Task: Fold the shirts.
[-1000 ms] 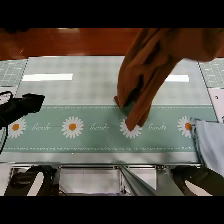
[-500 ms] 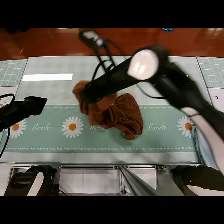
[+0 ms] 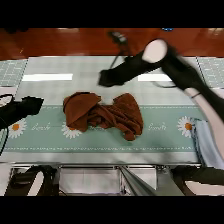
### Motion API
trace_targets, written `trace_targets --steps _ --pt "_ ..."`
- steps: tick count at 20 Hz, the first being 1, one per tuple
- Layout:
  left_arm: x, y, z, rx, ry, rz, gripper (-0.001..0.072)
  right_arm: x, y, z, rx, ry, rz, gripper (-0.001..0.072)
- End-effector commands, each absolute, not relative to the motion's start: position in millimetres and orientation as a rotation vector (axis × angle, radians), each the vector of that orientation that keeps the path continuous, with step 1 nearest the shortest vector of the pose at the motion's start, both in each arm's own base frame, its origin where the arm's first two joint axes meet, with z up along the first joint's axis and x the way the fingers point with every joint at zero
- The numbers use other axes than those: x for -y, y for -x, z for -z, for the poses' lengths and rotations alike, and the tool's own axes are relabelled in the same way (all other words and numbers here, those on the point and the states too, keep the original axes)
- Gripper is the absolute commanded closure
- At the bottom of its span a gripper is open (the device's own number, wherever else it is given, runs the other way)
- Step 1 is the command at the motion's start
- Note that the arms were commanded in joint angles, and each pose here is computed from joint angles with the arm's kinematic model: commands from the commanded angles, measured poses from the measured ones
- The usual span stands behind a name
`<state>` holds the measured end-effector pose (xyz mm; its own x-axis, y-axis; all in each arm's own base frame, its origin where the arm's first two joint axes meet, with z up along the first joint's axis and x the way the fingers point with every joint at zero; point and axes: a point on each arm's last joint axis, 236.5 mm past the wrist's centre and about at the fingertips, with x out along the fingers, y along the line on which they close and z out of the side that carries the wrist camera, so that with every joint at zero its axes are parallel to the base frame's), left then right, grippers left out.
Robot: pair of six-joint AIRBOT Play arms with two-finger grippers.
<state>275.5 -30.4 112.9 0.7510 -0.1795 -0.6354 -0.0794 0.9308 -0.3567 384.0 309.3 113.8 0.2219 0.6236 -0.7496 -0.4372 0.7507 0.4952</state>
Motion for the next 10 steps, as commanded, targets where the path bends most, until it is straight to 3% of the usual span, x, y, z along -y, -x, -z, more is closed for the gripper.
trace_targets --steps 1,3,5,7,10 --pt "9 -252 -76 -0.910 0.529 -0.091 0.0201 -111 -372 -106 -1.245 -0.033 -0.233 0.0310" --pt "54 -237 -31 -1.120 0.607 0.123 0.0202 -54 -340 -76 -1.261 -0.117 -0.102 0.0316" --pt "85 -229 8 -1.256 0.678 0.287 0.0202 -48 -305 -31 -1.264 -0.358 -0.102 0.0316" --pt "79 -224 44 -1.404 0.726 0.257 0.0201 -63 -271 0 -1.288 -0.604 -0.183 0.0316" --pt "58 -252 70 -1.370 0.790 0.197 0.0201 -64 -239 19 -1.303 -0.761 -0.222 0.0316"
